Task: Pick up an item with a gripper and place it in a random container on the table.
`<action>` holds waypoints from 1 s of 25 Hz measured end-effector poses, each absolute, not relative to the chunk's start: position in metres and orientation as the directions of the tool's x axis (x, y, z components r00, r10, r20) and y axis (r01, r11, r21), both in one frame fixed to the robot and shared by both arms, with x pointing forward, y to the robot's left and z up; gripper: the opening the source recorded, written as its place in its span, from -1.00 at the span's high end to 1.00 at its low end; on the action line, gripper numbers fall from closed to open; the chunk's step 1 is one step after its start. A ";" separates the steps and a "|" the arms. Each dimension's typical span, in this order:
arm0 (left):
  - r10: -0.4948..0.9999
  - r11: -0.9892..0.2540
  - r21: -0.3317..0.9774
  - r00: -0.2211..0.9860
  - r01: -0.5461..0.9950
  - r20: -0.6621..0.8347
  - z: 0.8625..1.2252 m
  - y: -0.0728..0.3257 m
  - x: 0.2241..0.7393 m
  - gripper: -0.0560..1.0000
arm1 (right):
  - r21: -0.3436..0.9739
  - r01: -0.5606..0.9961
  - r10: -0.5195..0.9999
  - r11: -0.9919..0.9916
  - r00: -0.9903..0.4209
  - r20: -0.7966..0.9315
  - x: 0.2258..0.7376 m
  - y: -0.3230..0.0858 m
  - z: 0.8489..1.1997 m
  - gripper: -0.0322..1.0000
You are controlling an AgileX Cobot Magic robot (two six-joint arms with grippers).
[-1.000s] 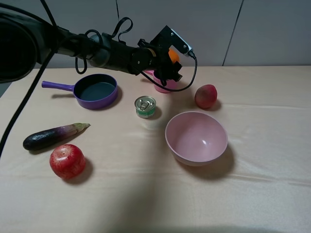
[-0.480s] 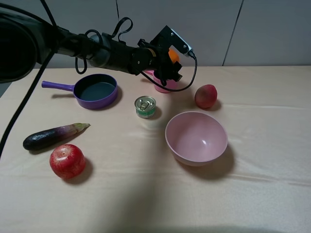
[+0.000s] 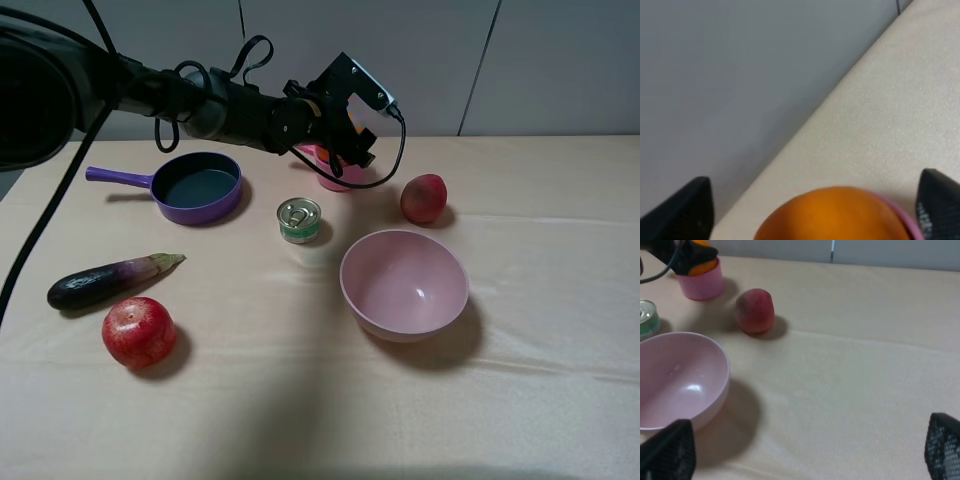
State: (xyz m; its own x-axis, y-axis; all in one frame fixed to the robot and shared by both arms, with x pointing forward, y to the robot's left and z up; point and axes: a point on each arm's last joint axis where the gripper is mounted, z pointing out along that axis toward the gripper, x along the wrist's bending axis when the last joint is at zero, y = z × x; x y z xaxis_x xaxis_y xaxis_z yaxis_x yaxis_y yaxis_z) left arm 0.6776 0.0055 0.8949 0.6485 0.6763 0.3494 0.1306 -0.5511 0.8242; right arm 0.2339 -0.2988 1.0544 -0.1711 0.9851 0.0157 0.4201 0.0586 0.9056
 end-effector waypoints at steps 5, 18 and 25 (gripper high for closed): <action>0.688 -0.537 0.832 0.642 0.137 0.339 0.896 0.006 0.678 -0.91 | 0.906 0.420 0.985 0.059 -0.171 0.016 0.234 -0.299 1.054 -0.41; 0.695 -0.526 0.841 0.633 0.124 0.341 0.897 0.005 0.679 -0.98 | 0.906 0.420 0.985 0.059 -0.171 0.016 0.234 -0.299 1.054 -0.41; 0.711 -0.503 0.851 0.631 0.150 0.310 0.900 0.006 0.678 -0.98 | 0.906 0.420 0.985 0.059 -0.171 0.016 0.234 -0.299 1.054 -0.41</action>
